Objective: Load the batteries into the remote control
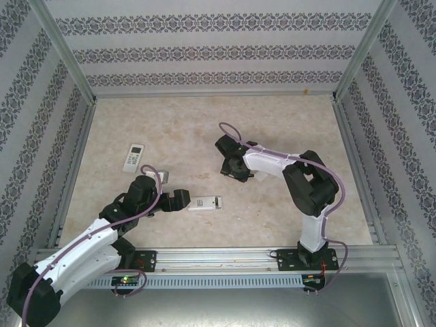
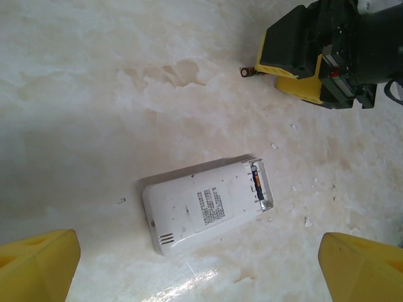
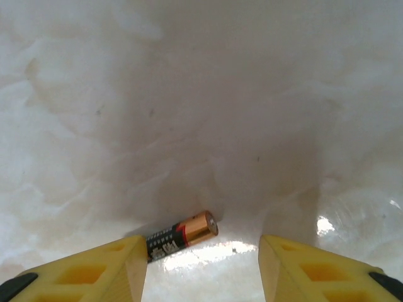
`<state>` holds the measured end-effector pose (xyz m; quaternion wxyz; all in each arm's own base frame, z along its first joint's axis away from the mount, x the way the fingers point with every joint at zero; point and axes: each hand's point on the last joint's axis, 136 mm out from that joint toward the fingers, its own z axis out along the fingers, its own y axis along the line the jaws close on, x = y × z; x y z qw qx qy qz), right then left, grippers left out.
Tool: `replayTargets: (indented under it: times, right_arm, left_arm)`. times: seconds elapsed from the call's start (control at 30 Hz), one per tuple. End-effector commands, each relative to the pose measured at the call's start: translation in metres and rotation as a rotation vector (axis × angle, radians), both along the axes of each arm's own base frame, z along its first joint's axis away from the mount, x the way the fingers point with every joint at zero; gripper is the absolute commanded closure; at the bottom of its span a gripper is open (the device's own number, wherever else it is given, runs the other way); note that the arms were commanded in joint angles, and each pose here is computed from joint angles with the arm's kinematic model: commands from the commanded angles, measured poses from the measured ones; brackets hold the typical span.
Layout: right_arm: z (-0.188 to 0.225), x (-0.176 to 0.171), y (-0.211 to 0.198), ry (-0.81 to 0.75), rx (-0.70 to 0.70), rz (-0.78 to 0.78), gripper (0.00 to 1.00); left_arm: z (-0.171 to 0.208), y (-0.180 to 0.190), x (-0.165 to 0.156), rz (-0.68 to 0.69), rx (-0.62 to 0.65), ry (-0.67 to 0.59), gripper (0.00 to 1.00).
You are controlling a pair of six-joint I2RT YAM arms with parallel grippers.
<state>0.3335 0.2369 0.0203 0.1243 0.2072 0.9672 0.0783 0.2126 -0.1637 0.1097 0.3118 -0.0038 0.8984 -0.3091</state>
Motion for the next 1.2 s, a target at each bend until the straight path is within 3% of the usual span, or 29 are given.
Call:
replayTargets:
  times: [0.0, 0.3, 0.47, 0.6, 0.83, 1.17]
  right_arm:
    - [-0.004, 0.007, 0.006, 0.014, 0.025, -0.010, 0.52]
    - [-0.009, 0.008, 0.009, 0.021, 0.023, 0.008, 0.75]
    - [0.012, 0.011, 0.007, -0.031, 0.006, 0.072, 0.92]
    - [0.045, 0.005, 0.010, -0.147, -0.018, 0.190, 0.92]
    - [0.068, -0.051, 0.037, -0.333, -0.104, 0.461, 0.91]
    - [0.043, -0.085, 0.061, -0.325, -0.131, 0.535, 0.89]
  left_arm:
    - [-0.005, 0.002, 0.000, -0.004, 0.021, -0.007, 0.02]
    - [-0.007, 0.001, 0.000, -0.006, 0.021, 0.001, 0.02]
    - [-0.008, 0.000, -0.002, -0.010, 0.016, 0.013, 0.02]
    - [-0.008, -0.002, -0.005, -0.023, 0.003, 0.029, 0.01]
    - [0.000, -0.006, -0.002, -0.018, -0.033, 0.007, 0.01]
    - [0.002, -0.007, -0.004, -0.012, -0.068, 0.005, 0.00]
